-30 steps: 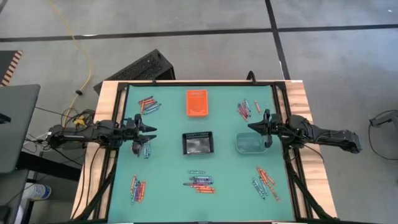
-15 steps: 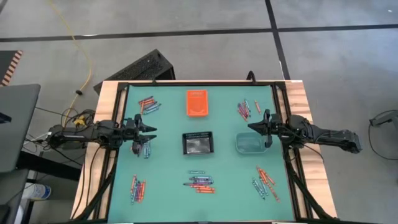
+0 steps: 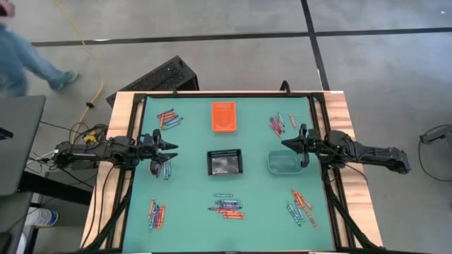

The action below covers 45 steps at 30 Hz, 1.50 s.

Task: Sort crayons

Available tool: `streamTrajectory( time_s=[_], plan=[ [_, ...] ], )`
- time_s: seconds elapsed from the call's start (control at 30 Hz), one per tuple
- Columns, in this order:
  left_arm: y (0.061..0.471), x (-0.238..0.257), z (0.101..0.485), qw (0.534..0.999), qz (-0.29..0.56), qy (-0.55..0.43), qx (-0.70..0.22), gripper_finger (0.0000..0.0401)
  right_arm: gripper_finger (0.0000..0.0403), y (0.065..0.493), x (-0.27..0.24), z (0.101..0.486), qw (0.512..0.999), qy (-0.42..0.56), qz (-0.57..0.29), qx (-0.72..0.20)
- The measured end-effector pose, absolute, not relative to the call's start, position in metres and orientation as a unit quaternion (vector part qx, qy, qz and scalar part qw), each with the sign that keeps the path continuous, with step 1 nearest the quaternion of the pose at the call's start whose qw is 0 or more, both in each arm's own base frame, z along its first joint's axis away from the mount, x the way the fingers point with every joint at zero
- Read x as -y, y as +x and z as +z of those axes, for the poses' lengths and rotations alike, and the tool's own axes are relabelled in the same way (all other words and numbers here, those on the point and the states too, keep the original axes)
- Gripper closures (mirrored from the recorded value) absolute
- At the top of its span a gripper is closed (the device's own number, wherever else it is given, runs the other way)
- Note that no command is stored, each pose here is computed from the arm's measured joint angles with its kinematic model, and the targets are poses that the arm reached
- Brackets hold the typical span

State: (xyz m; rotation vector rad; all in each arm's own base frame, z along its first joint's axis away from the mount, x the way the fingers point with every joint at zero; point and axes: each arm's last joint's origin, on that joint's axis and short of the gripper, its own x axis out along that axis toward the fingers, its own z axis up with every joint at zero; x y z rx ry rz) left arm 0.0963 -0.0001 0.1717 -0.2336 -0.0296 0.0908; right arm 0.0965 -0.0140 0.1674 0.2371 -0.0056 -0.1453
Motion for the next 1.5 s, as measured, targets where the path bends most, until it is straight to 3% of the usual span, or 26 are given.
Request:
streamTrajectory(
  time_s=[1.5],
  plan=[
    [0.0963, 0.0001, 0.1718, 0.994, 0.046, -0.099, 0.014, 0.0253, 0.0403, 0.0965, 0.0141, 0.1674, 0.990, 0.118, -0.073, 0.003]
  ],
)
